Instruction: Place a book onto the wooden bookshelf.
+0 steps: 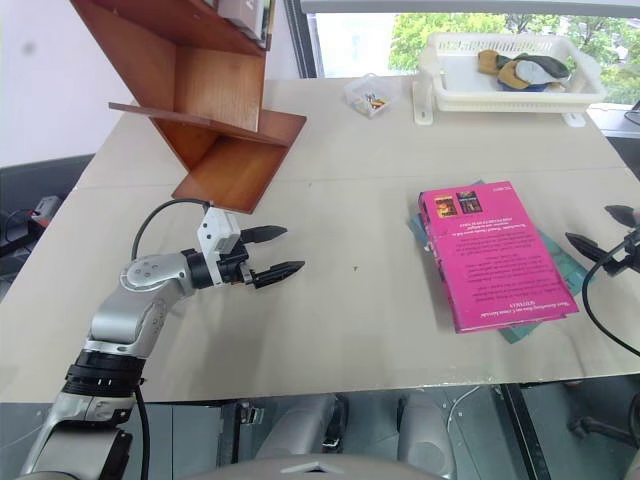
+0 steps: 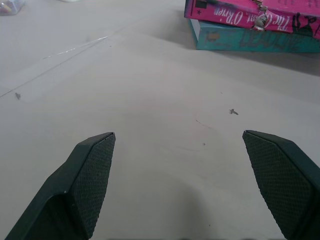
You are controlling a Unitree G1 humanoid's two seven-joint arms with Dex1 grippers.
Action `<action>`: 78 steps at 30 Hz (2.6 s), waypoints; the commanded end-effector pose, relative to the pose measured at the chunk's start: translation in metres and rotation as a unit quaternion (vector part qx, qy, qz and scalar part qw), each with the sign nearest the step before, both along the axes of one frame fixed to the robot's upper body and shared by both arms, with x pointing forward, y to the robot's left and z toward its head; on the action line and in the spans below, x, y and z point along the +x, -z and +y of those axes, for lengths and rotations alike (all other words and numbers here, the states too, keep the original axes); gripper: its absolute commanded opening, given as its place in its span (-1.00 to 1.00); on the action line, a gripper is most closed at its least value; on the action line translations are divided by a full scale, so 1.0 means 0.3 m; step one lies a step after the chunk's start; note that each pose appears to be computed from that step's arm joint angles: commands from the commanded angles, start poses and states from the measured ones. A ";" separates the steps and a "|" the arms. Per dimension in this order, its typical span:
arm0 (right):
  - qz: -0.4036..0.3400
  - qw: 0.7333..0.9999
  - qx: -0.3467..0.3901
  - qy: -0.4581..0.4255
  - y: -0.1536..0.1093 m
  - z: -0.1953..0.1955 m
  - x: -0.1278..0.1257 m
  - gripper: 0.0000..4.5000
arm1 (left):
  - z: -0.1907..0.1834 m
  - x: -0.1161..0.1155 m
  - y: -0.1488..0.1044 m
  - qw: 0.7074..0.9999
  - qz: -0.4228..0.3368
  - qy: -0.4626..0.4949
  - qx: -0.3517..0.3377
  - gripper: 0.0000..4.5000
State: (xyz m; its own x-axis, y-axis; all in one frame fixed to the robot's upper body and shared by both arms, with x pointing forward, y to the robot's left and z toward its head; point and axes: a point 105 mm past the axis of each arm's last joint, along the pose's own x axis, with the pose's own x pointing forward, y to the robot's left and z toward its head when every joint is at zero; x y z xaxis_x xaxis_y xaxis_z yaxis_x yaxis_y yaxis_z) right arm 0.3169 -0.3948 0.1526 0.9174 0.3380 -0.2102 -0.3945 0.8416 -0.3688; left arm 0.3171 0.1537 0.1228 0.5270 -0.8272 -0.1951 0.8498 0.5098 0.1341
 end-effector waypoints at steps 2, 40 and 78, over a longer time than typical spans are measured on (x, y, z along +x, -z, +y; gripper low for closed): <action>-0.026 1.000 -0.005 0.014 -0.041 -0.026 -0.012 1.00 | 0.001 -0.003 -0.057 0.999 -0.034 0.011 -0.001 0.98; -0.019 0.999 -0.015 0.030 -0.025 -0.042 -0.019 1.00 | 0.002 0.007 -0.071 0.999 -0.044 0.012 -0.002 0.98; 0.077 0.988 0.133 -0.019 0.262 0.309 0.119 1.00 | 0.024 -0.131 -0.190 0.978 -0.026 0.188 -0.085 0.98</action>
